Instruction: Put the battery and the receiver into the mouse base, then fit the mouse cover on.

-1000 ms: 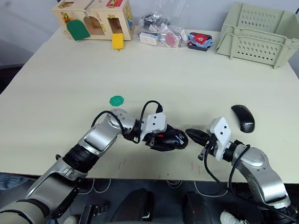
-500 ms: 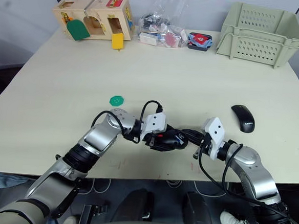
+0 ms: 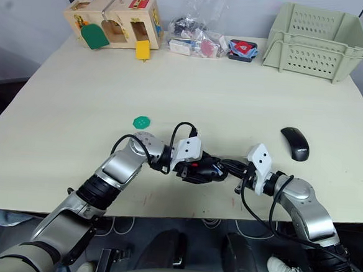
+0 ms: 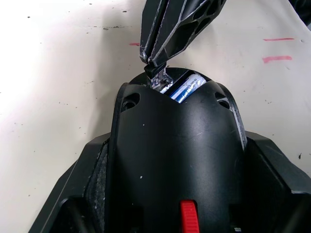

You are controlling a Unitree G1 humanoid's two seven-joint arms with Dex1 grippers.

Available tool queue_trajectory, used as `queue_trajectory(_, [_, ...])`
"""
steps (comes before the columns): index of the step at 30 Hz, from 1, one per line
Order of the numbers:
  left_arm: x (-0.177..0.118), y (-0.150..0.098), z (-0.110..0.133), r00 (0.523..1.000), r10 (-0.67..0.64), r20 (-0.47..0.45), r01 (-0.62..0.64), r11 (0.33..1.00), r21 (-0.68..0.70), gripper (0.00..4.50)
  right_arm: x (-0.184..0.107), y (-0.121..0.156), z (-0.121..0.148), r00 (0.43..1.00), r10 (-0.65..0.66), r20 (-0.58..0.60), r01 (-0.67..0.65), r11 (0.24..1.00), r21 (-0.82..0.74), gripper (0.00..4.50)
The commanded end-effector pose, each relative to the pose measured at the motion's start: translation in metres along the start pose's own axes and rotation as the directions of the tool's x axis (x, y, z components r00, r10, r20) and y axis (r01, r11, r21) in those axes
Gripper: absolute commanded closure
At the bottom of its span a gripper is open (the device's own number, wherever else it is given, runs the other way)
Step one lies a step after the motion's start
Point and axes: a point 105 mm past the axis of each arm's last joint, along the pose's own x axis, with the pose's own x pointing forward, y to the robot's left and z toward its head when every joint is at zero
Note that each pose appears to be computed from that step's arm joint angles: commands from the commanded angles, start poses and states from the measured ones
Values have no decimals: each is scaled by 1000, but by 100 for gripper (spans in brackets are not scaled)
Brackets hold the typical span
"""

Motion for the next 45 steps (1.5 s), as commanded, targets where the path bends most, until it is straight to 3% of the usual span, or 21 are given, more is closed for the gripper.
queue_trajectory(1, [2,-8,-15,998,-37,-50,35,999,-39,150,2,2,4,1000,17,6,-17,1000,-16,446])
queue_trajectory(22, [4,-8,-12,998,-35,-44,33,999,-40,150,-4,-3,-48,957,-15,-291,22,1000,22,446])
queue_trajectory(25, [4,-8,-12,999,-33,-41,31,999,-41,150,-1,-3,-43,968,-22,-250,27,999,16,446])
queue_trajectory(29, [4,-8,-10,999,-33,-39,32,999,-39,150,4,-5,-14,997,-34,-75,27,996,-86,446])
queue_trajectory(36, [5,-7,-9,999,-33,-36,32,999,-36,150,-9,-2,22,988,-31,152,53,988,-145,446])
queue_trajectory(45, [5,-5,-9,999,-33,-37,32,999,-33,150,-58,-3,5,995,4,96,12,986,-165,446])
